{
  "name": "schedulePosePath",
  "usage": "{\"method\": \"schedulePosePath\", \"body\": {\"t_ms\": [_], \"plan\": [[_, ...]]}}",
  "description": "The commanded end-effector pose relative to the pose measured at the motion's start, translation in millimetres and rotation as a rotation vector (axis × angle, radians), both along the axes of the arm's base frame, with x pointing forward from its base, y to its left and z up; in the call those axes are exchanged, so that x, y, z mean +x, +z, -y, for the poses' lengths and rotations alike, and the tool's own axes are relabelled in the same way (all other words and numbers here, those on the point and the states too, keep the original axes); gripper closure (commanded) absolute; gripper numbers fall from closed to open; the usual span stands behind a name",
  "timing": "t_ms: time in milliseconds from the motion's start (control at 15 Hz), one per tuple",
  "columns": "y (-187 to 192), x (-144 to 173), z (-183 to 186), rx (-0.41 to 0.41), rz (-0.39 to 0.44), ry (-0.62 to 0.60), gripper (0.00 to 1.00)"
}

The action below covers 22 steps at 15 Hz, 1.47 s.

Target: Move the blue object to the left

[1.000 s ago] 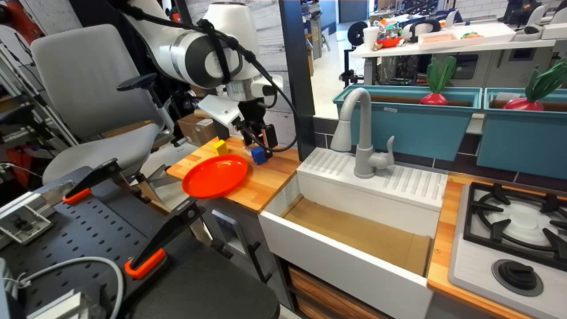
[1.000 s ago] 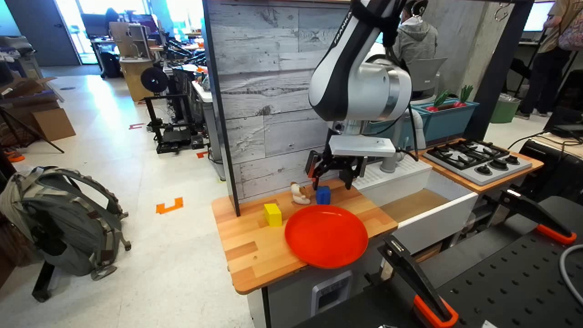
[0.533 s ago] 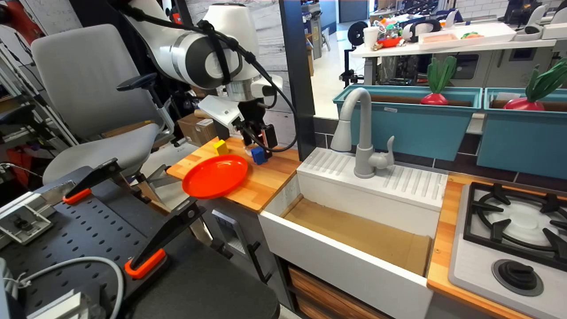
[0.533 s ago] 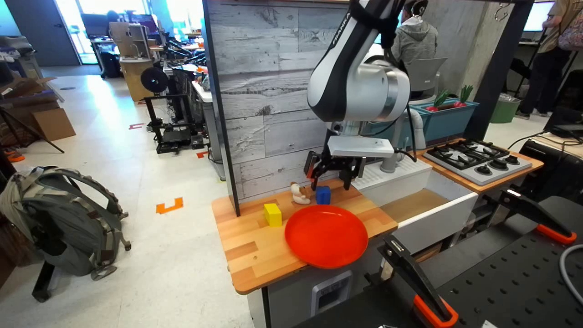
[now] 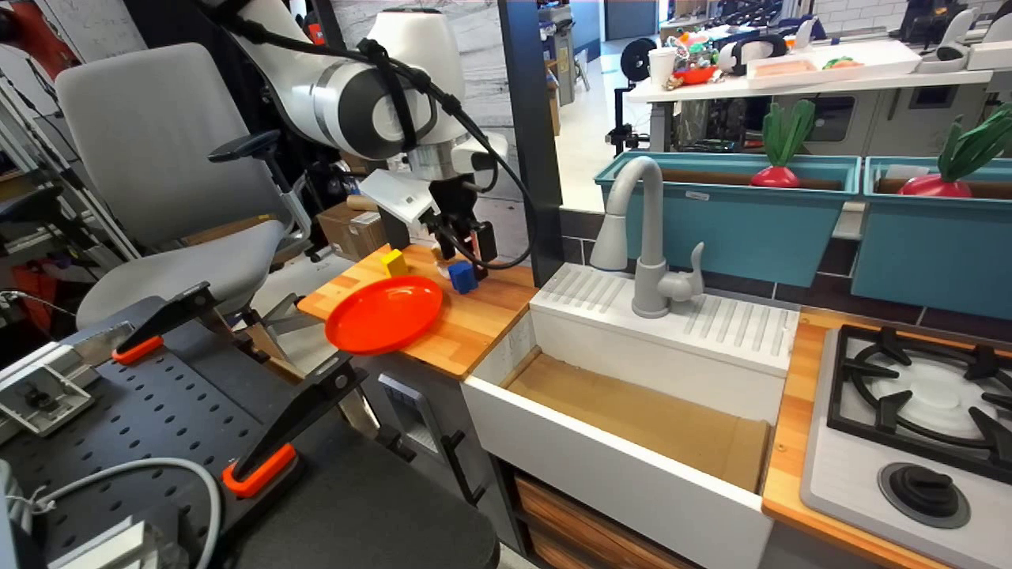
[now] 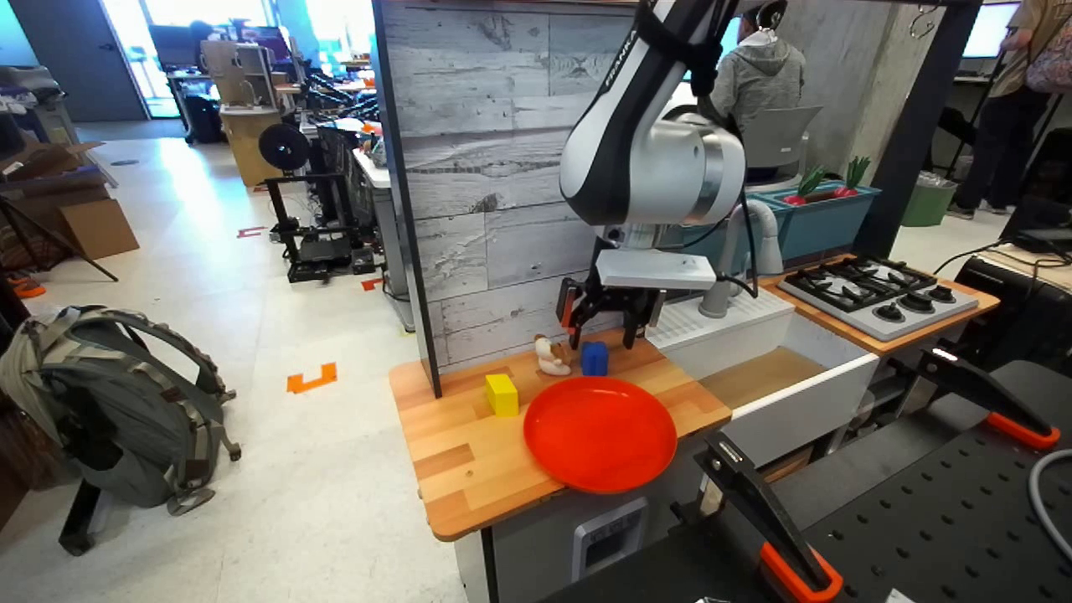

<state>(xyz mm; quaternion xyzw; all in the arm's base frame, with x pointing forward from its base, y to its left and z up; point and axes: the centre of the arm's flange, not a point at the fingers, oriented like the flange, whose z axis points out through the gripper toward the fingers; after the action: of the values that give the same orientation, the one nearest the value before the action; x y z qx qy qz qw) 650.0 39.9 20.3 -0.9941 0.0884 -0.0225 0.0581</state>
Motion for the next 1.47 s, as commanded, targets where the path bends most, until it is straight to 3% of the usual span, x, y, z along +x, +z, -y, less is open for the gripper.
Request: {"method": "schedulePosePath", "body": {"t_ms": [0,333,800,1400], "plan": [[-10.8,9.2,-4.8,-0.017,0.020,-0.005,0.42],[-16.9,9.0,-6.0,-0.027,0.014,0.002,0.81],[16.9,-14.3,-24.3,0.008,0.021,0.043,0.83],[63.0,-47.1,-104.5,0.059,0.036,0.193,0.83]]}}
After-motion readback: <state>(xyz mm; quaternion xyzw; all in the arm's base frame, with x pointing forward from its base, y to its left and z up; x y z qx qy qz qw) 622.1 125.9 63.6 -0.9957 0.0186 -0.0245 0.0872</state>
